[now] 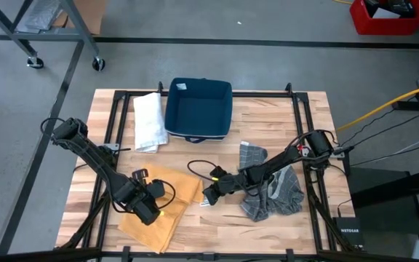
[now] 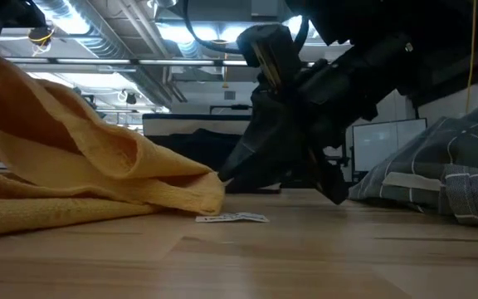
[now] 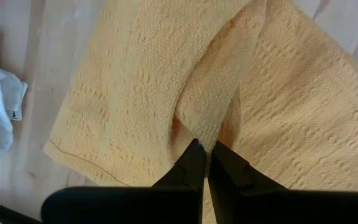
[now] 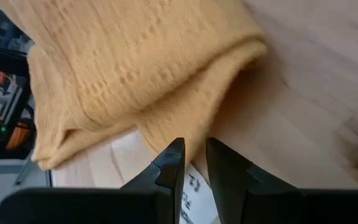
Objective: Fold towel
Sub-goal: Fold the yellow towel
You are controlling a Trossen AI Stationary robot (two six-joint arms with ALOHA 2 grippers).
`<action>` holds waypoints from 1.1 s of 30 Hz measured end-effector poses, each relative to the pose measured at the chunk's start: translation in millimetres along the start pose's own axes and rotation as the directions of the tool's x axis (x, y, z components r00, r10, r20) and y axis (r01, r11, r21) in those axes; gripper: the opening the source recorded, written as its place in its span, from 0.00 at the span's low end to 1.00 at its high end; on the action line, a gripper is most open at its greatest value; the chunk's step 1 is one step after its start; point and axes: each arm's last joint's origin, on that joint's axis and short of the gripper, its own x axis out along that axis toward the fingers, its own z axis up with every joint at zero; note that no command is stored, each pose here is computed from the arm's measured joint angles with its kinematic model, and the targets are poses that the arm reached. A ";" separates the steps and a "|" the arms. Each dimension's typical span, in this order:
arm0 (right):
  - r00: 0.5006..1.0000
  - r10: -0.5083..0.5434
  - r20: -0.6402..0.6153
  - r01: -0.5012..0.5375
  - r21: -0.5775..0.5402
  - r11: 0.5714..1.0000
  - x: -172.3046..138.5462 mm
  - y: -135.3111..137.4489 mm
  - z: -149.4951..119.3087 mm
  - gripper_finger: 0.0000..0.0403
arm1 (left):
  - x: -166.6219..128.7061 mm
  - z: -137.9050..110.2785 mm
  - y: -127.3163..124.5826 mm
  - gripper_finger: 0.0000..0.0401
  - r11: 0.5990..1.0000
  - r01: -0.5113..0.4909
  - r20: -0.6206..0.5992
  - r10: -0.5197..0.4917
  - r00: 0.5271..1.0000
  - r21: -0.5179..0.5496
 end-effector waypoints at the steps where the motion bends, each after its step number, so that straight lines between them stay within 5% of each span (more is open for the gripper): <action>1: 1.000 -0.003 -0.010 0.003 -0.001 1.000 0.0 -0.5 -0.5 0.18 | 0.0 0.0 0.0 0.00 1.000 0.000 0.000 0.000 1.000 0.000; 23: 0.998 0.052 -0.019 -0.053 -0.001 0.999 20.2 12.7 -1.2 0.18 | 0.0 0.0 0.0 0.00 1.000 0.000 0.001 0.000 1.000 0.003; 30: 0.989 0.134 -0.057 -0.134 0.007 0.991 20.2 18.3 -1.5 0.03 | 0.0 -0.6 1.0 0.00 1.000 -0.010 -0.006 0.010 1.000 0.013; 33: 0.976 0.210 -0.056 -0.208 0.029 0.978 19.1 24.6 0.1 0.04 | 0.0 -0.7 1.2 0.00 1.000 -0.012 -0.007 0.012 1.000 0.028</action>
